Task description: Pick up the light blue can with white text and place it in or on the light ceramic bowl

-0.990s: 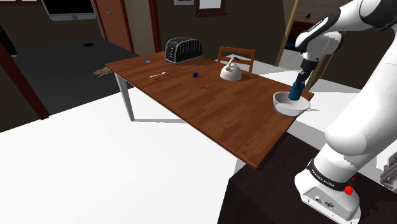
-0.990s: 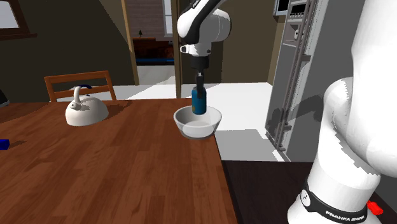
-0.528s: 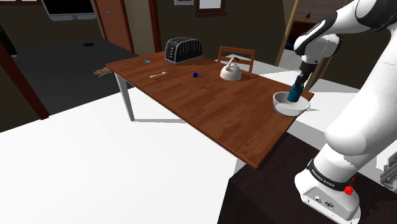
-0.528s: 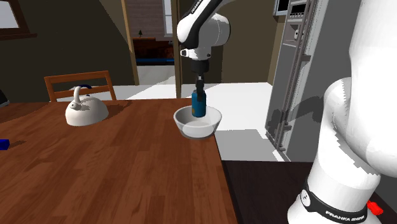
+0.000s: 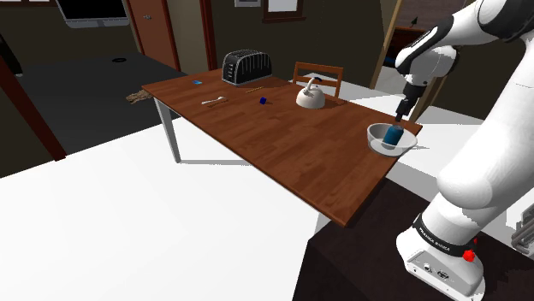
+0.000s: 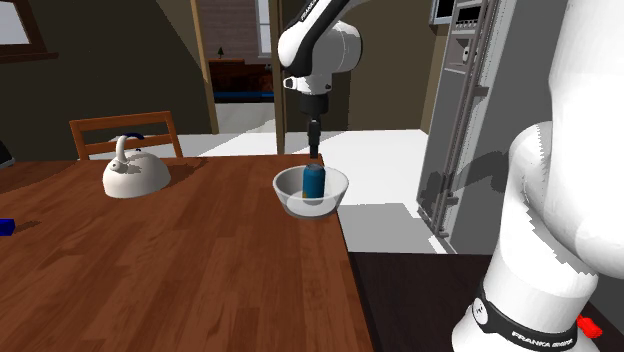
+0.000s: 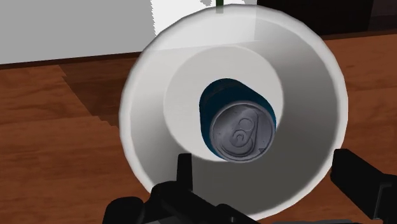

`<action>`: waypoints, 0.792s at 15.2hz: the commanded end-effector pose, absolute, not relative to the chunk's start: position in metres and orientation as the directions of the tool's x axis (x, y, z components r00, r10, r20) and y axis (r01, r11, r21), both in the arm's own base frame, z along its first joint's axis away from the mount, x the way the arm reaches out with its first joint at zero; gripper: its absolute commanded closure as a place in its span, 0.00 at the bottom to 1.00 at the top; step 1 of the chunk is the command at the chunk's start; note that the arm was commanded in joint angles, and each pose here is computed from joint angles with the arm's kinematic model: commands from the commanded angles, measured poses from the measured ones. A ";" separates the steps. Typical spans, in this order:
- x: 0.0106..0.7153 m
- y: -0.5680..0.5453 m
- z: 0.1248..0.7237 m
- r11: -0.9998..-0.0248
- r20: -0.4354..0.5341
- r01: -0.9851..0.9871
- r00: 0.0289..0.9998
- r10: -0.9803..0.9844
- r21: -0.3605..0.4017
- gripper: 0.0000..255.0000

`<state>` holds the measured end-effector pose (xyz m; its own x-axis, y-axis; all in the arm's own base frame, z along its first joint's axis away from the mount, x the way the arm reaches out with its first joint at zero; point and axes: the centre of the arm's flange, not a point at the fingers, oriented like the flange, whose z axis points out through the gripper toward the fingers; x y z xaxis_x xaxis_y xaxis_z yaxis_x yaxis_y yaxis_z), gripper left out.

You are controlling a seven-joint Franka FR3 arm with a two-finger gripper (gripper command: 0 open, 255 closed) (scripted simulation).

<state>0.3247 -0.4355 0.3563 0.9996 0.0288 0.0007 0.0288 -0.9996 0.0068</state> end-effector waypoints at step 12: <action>0.325 -0.435 0.406 -1.000 0.001 0.029 1.000 0.029 0.007 0.00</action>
